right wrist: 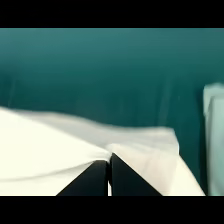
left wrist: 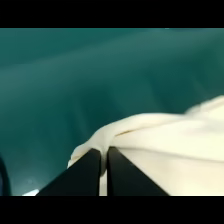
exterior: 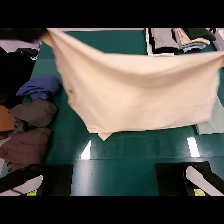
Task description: Fold the shirts.
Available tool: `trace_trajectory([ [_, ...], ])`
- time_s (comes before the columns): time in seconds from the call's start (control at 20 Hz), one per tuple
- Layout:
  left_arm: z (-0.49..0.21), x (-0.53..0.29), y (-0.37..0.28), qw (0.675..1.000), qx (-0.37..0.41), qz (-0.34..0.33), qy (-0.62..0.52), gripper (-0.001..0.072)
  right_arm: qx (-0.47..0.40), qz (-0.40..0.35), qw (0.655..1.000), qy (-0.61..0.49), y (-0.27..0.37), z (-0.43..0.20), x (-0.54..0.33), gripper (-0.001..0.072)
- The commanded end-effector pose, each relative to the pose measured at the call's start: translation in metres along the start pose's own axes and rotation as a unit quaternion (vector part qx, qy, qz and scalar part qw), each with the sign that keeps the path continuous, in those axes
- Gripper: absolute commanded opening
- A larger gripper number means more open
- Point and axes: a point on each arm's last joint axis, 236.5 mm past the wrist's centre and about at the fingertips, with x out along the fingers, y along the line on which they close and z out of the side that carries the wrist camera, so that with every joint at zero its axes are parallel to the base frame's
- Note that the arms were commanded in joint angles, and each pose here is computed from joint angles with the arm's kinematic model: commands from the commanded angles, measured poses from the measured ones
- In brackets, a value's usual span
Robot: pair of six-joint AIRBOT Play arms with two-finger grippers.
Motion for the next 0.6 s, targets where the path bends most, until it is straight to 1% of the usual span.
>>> trace_trajectory([
  [0.0,-0.063,0.122,0.034,0.994,-0.031,0.006,0.105,0.0025,0.023,-0.044,0.990,0.130,-0.043,-0.053,0.109,0.0017],
  [0.1,-0.088,0.167,0.057,0.990,-0.036,0.030,0.131,0.0026,0.022,-0.047,0.988,0.149,-0.050,-0.061,0.158,0.0017],
  [0.15,-0.094,0.179,0.067,0.989,-0.052,0.038,0.135,0.0032,0.019,-0.045,0.987,0.150,-0.050,-0.059,0.174,0.0018],
  [0.2,-0.095,0.183,0.077,0.988,-0.074,0.046,0.131,0.0279,0.014,-0.042,0.988,0.149,-0.048,-0.054,0.185,0.0024],
  [0.25,-0.092,0.180,0.089,0.986,-0.101,0.057,0.123,0.0591,0.009,-0.039,0.988,0.147,-0.045,-0.045,0.192,0.0225],
  [0.3,-0.088,0.170,0.102,0.982,-0.128,0.065,0.120,0.0612,0.008,-0.038,0.989,0.142,-0.043,-0.035,0.192,0.0418],
  [0.4,-0.091,0.138,0.118,0.976,-0.152,0.072,0.142,0.0612,0.007,-0.029,0.991,0.130,-0.036,-0.017,0.179,0.0410],
  [0.55,-0.117,0.095,0.122,0.967,-0.146,0.074,0.194,0.0612,-0.005,-0.019,0.993,0.118,-0.021,-0.017,0.149,0.0410],
])
